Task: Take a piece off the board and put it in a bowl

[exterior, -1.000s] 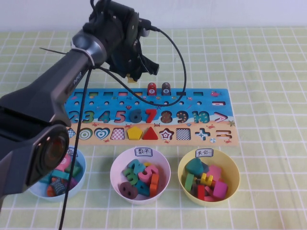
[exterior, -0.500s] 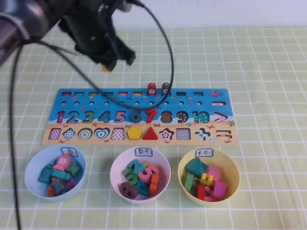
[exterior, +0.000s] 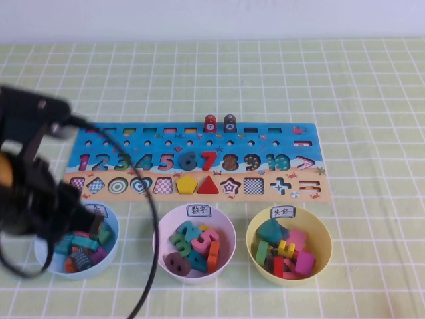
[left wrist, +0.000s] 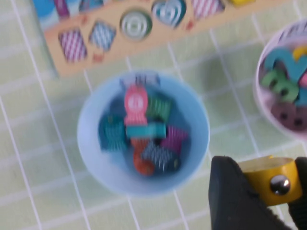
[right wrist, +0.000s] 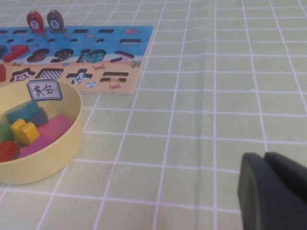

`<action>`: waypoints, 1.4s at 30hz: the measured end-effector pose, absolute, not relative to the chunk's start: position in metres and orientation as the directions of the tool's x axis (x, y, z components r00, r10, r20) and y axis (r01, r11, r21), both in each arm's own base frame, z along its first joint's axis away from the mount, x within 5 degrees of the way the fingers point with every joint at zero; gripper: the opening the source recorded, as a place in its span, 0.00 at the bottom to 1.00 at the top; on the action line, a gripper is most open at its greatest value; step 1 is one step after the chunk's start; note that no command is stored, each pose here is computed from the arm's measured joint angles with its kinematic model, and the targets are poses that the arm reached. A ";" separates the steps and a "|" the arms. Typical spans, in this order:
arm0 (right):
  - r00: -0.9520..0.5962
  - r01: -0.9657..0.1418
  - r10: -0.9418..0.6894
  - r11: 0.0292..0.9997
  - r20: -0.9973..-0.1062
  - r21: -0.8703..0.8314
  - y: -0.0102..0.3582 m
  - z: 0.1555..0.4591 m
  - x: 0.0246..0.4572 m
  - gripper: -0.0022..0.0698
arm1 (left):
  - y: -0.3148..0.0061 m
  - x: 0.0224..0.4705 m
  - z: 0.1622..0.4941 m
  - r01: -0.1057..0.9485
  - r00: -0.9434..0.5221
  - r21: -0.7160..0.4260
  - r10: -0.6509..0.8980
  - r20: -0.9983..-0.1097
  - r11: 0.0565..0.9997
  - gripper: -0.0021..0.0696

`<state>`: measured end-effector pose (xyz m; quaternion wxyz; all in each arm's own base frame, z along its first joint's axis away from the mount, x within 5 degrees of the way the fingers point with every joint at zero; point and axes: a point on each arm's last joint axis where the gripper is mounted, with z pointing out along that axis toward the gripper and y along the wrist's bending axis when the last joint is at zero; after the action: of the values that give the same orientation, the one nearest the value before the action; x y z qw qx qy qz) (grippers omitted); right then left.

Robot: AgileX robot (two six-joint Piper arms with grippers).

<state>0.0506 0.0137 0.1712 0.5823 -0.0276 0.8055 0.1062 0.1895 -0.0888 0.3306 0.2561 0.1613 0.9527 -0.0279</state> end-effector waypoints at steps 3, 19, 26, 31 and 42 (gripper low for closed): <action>-0.320 -0.168 0.079 0.976 -0.944 0.139 0.014 0.171 0.051 0.01 | -0.080 0.171 0.312 0.307 -0.818 0.011 0.270 -0.507 0.952 0.32; -0.320 -0.168 0.079 0.976 -0.944 0.139 0.014 0.171 0.051 0.01 | -0.080 0.206 0.250 0.187 -0.874 0.167 0.242 -0.422 0.968 0.32; -0.320 -0.168 0.079 0.976 -0.944 0.139 0.014 0.171 0.051 0.01 | -0.089 0.233 0.216 0.175 -0.900 0.115 0.206 -0.385 0.978 0.32; -0.320 -0.168 0.079 0.976 -0.944 0.139 0.014 0.171 0.051 0.01 | -0.093 0.241 0.207 0.186 -0.895 0.106 0.213 -0.391 0.977 0.32; -0.320 -0.168 0.079 0.976 -0.944 0.139 0.014 0.171 0.051 0.01 | -0.097 0.266 0.217 0.130 -0.898 0.074 0.149 -0.414 0.989 0.39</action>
<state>0.0506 0.0137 0.1712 0.5823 -0.0276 0.8055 0.1062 0.2665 -0.0973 0.2166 0.2143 0.0717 0.9739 0.0220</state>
